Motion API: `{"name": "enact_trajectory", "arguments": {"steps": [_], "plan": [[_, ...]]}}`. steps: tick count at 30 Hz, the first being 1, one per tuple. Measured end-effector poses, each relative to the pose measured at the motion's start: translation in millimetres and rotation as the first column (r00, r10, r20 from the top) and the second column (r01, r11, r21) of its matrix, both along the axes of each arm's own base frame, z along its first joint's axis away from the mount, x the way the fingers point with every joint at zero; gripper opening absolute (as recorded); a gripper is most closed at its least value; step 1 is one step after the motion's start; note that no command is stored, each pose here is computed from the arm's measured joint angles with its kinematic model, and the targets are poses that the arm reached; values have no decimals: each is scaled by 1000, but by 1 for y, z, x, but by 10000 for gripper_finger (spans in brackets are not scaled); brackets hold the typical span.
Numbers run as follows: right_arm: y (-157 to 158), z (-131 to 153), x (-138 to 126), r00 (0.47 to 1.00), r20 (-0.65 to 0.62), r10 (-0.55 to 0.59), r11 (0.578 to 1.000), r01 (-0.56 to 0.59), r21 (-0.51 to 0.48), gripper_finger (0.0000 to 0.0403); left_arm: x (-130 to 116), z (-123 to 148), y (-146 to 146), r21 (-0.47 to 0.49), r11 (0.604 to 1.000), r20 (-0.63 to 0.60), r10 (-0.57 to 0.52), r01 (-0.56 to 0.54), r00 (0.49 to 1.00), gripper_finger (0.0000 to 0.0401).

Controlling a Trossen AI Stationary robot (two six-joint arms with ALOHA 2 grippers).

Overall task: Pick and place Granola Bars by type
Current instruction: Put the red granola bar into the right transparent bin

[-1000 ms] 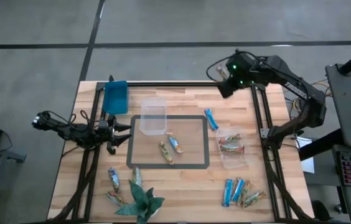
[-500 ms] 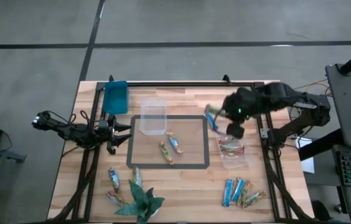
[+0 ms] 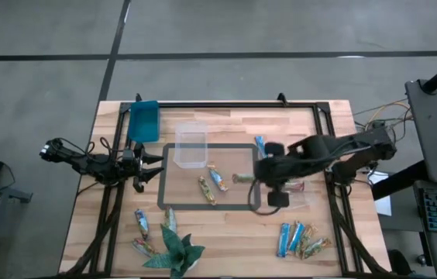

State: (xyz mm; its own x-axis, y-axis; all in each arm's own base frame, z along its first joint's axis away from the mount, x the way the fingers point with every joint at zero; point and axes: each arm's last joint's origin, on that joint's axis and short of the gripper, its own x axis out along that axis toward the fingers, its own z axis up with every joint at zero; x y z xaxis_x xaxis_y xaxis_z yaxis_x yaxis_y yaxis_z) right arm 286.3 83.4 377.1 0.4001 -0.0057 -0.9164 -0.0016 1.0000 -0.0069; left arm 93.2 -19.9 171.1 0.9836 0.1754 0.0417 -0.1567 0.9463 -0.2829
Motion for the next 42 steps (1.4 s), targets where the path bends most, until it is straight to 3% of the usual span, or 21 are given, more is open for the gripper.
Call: {"name": "enact_trajectory", "arguments": {"steps": [8, 25, 42], "plan": [[7, -35, -3, 984, -168, 61, 997, -67, -33, 11, 0, 0, 0, 0, 1000, 0, 0, 0, 1000, 197], [-12, -99, -64, 922, -383, 49, 994, -82, -69, 11, 0, 0, 0, 0, 1000, 0, 0, 0, 1000, 197], [-22, -142, -98, 919, -394, 18, 999, -31, -27, 11, 0, 0, 0, 0, 1000, -1, 1, -1, 1000, 197]]}}
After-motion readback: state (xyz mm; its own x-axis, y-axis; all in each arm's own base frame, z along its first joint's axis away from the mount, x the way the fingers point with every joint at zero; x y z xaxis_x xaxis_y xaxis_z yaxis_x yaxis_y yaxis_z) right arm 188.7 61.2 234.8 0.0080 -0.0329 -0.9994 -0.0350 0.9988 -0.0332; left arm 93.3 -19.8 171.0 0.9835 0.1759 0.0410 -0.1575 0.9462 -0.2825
